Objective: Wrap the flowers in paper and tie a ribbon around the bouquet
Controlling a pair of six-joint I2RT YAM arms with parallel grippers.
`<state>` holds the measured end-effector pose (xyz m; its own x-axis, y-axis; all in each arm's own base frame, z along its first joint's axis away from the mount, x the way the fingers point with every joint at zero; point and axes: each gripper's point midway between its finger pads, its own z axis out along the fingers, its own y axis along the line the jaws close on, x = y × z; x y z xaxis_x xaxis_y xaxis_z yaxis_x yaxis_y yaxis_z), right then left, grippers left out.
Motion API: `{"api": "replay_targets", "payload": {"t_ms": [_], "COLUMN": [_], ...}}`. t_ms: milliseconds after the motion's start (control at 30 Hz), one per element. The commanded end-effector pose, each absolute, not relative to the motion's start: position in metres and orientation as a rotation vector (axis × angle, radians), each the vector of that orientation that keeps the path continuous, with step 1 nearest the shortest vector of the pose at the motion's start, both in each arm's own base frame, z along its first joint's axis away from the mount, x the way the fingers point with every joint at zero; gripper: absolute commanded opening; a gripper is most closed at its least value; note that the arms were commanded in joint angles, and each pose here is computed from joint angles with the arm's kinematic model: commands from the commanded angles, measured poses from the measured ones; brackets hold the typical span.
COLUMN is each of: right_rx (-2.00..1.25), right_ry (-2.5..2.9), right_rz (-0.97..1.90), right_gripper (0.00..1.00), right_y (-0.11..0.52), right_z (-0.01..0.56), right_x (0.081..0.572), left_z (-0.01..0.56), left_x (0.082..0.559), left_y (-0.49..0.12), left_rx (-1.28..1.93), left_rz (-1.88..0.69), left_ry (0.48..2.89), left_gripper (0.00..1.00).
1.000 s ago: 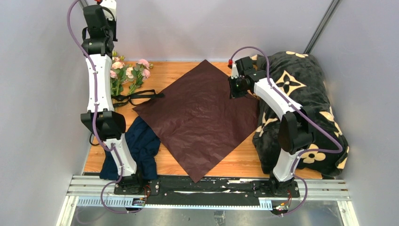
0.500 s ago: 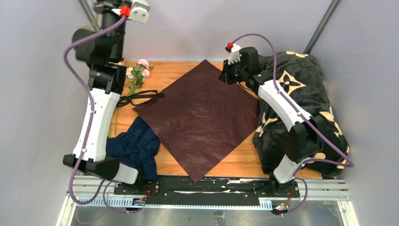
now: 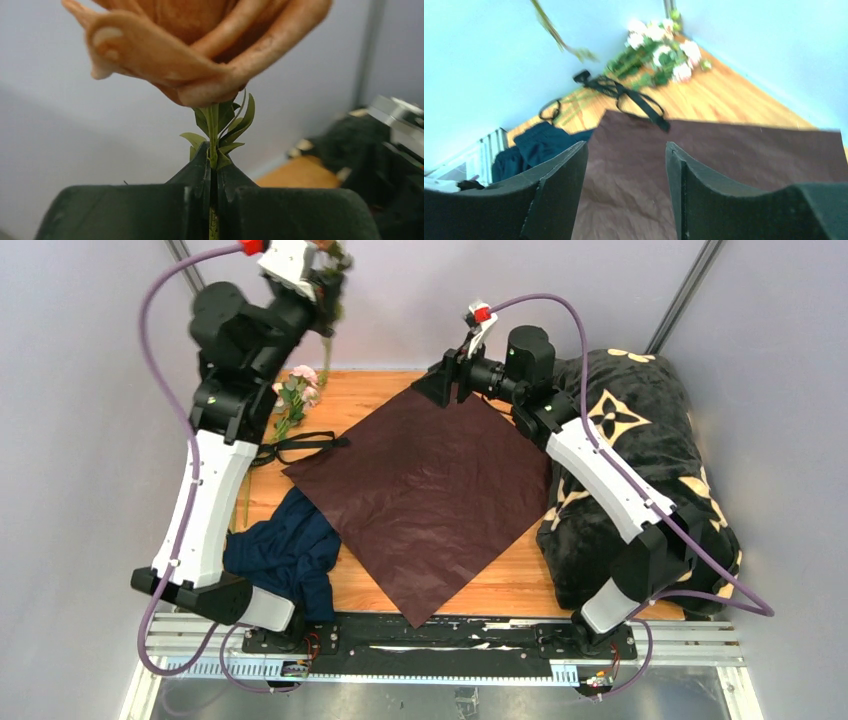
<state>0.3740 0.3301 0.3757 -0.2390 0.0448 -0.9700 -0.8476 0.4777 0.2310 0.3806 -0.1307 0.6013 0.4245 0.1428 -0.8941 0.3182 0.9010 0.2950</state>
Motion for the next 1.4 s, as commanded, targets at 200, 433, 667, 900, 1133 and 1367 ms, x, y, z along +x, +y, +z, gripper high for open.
{"api": "replay_targets", "payload": {"t_ms": [200,433,667,900,1133,1367], "right_rx": [-0.803,-0.847,-0.778,-0.544,-0.164,-0.127], "right_ry": [1.264,1.310,1.403,1.652,2.329,2.609], "right_rz": [1.150,1.233,1.268,1.173,0.943,0.647], "right_gripper": [0.69,0.66,0.25,0.00,0.00,0.00], "right_y": [0.365,0.377,0.401,0.372,0.319,0.313], "right_z": [0.471,0.452,0.426,0.399,0.265,0.171], "right_x": [0.318,0.310,0.325,0.367,0.385,0.425], "left_z": [0.521,0.516,0.526,0.491,0.415,0.304], "left_x": [0.343,0.343,0.341,0.352,0.409,0.429], "left_y": [-0.254,-0.257,-0.256,-0.233,-0.099,0.010], "left_rx": [0.522,0.513,0.482,0.437,0.156,-0.037], "left_rz": [-0.845,-0.854,-0.877,-0.733,-0.226,0.222], "left_ry": [1.405,1.398,1.365,1.479,1.765,2.083], "left_gripper": [0.00,0.00,0.00,0.64,1.00,1.00]}}
